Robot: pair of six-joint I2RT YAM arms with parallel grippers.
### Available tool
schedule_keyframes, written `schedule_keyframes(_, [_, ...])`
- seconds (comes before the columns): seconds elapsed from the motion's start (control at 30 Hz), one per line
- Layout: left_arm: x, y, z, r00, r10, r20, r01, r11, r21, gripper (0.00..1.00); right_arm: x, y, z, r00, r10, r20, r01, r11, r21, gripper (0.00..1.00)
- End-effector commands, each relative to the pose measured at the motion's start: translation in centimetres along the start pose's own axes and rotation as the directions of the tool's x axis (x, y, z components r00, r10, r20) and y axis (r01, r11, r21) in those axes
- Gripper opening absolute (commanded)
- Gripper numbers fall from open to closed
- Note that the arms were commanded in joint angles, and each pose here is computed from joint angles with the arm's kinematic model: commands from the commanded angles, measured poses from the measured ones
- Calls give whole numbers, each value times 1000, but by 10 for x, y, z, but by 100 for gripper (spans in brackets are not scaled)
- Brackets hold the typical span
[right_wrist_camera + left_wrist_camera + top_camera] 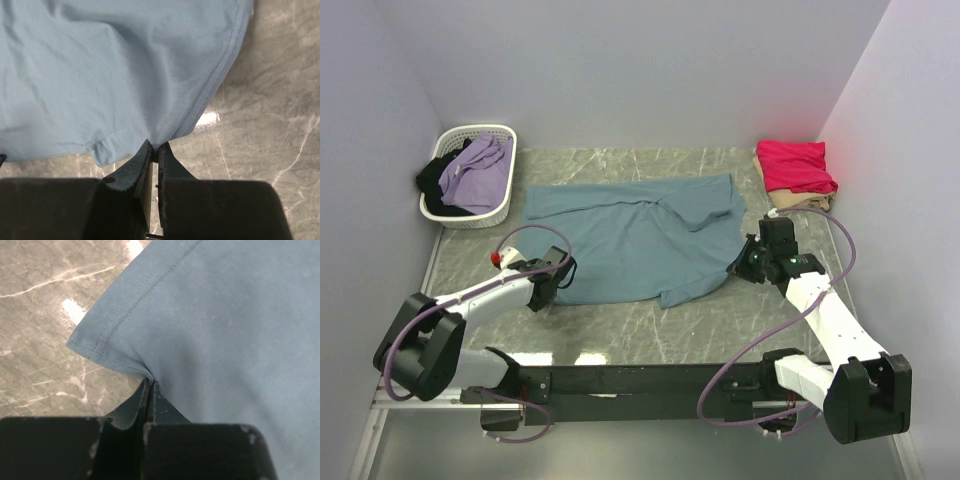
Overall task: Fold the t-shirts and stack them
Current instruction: Fold the tshirt
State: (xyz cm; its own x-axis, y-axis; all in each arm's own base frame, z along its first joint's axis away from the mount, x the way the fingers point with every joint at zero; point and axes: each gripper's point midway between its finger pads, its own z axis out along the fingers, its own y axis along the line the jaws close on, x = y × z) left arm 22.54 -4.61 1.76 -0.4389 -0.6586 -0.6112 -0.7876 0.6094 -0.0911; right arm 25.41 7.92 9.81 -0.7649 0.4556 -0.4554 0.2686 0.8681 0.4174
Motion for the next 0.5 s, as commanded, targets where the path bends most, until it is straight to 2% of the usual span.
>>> schedule_keyframes(0.0, [-19,-26,-23,1000,-22,7,21,994,107,1,-28,17,-13,997,-31,72,33,999,-39,2])
schedule_keyframes(0.27, [-35,-35,-37,999,12,32,-16,993,119,1,-35,27,-12,997,-51,57,55,997,-62,1])
schedule_keyframes(0.47, [-37,-43,-30,995,83,47,-86,995,60,1,-49,33,-8,996,-75,48,77,996,-42,1])
